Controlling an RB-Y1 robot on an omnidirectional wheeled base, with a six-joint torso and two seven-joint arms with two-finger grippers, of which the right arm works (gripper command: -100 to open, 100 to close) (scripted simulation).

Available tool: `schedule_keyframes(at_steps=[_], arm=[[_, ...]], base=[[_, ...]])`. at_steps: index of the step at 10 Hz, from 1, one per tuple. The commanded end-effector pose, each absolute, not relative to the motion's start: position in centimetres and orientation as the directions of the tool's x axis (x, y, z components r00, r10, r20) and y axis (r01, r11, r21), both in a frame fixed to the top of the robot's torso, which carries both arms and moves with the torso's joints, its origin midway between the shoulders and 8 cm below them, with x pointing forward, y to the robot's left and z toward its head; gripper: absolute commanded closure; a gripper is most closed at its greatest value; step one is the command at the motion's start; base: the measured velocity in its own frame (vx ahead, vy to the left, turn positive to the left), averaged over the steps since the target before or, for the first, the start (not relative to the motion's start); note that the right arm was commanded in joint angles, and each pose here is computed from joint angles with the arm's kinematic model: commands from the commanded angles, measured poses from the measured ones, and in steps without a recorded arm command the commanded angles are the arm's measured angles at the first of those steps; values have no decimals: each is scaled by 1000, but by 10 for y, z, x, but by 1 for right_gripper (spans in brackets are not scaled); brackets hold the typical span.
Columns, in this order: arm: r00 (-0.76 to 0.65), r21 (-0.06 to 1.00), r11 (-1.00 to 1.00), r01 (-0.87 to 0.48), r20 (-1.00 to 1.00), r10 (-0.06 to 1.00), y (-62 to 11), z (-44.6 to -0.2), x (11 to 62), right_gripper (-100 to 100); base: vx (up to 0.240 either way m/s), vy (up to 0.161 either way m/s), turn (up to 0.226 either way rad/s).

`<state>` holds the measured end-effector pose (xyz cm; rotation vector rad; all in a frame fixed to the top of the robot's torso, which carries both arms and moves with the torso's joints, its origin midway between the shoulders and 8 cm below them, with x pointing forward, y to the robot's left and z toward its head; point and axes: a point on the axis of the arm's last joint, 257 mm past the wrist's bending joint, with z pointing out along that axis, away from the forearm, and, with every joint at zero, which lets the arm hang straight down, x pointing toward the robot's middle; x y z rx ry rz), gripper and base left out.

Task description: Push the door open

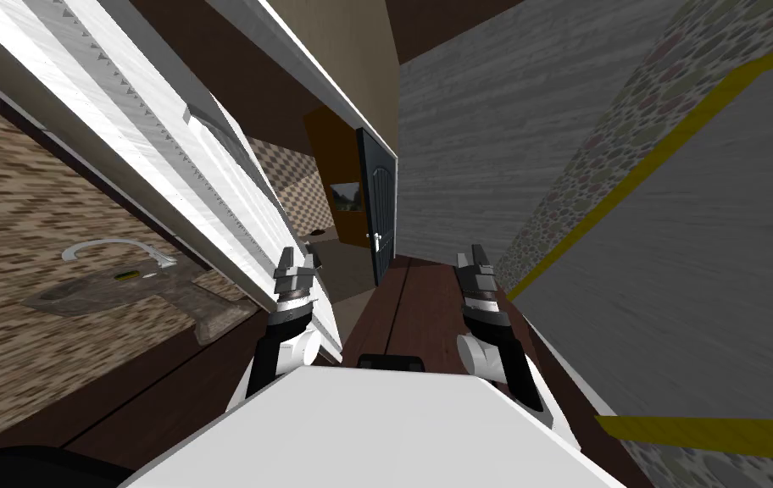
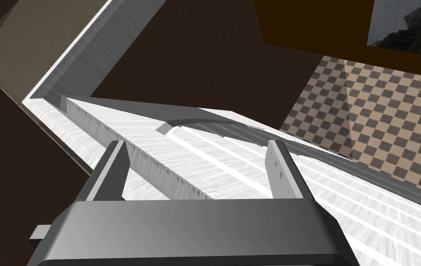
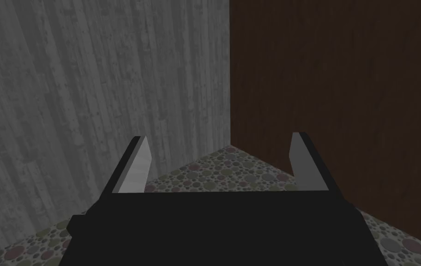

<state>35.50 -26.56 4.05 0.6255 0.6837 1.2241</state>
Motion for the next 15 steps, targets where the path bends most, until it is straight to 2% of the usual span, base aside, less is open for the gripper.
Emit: schedule_keyframes(at_steps=[1,5,15], arm=[[161,758,196,-622,-121,980,-256,35,362,-100],[91,775,133,-618,-98,991,-236,22,376,-100],[-205,836,-104,-539,-10,979,-133,-29,421,-100]], base=[[97,67,10],[172,-52,14],[174,-47,22]])
